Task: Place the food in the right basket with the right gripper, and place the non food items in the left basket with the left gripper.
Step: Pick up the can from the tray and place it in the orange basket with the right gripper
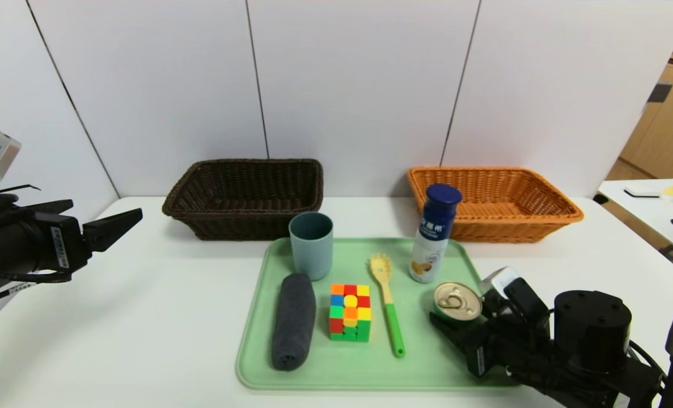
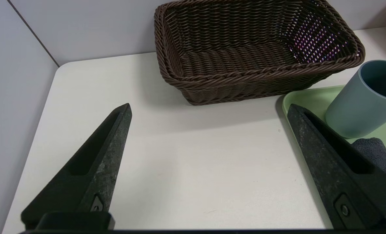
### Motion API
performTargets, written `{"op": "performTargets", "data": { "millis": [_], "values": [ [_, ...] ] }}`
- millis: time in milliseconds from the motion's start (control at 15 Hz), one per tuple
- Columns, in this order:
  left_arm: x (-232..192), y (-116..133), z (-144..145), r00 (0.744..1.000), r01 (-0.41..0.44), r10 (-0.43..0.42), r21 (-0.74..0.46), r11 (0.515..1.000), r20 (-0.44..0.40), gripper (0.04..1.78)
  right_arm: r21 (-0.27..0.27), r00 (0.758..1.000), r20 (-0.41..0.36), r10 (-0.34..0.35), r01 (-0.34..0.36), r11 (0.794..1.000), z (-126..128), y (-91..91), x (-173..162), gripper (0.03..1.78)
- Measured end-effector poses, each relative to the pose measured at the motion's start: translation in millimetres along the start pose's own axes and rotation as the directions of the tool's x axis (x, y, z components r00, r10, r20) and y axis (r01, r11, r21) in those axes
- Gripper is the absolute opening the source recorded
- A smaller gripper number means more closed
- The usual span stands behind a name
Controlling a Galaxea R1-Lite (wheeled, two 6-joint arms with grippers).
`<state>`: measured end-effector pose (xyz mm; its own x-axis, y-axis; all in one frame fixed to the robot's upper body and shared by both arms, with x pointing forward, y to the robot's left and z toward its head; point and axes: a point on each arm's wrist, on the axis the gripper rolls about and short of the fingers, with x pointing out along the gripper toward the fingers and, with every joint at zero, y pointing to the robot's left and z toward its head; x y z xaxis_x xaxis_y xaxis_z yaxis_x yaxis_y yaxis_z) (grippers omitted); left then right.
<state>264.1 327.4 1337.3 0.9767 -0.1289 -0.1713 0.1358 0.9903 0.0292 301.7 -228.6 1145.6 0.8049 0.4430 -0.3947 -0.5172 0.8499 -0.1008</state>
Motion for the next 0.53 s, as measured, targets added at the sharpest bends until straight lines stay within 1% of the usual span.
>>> {"op": "performTargets", "data": {
  "millis": [133, 267, 400, 533],
  "values": [
    [-0.2, 0.2, -0.7, 1.0, -0.004, 0.004, -0.003, 1.0, -0.003, 1.69, -0.003, 1.0, 0.002, 0.002, -0.002, 1.0, 1.2, 0.5, -3.0, 1.0],
    [-0.4, 0.1, -2.8, 1.0, -0.004, 0.004, -0.004, 1.0, -0.009, 1.69, -0.007, 1.0, 0.026, 0.008, -0.008, 1.0, 6.5, 1.3, -7.6, 1.0],
    [-0.5, 0.1, -3.6, 1.0, -0.004, 0.004, -0.004, 1.0, -0.012, 1.69, -0.013, 0.998, 0.066, 0.011, -0.01, 1.0, 15.3, 1.5, -15.8, 0.99],
    [-0.6, 0.1, -3.6, 1.0, -0.004, 0.004, -0.003, 1.0, -0.011, 1.69, -0.014, 0.988, 0.151, 0.003, -0.001, 1.0, 30.1, 0.1, -26.4, 0.99]
  ]
}}
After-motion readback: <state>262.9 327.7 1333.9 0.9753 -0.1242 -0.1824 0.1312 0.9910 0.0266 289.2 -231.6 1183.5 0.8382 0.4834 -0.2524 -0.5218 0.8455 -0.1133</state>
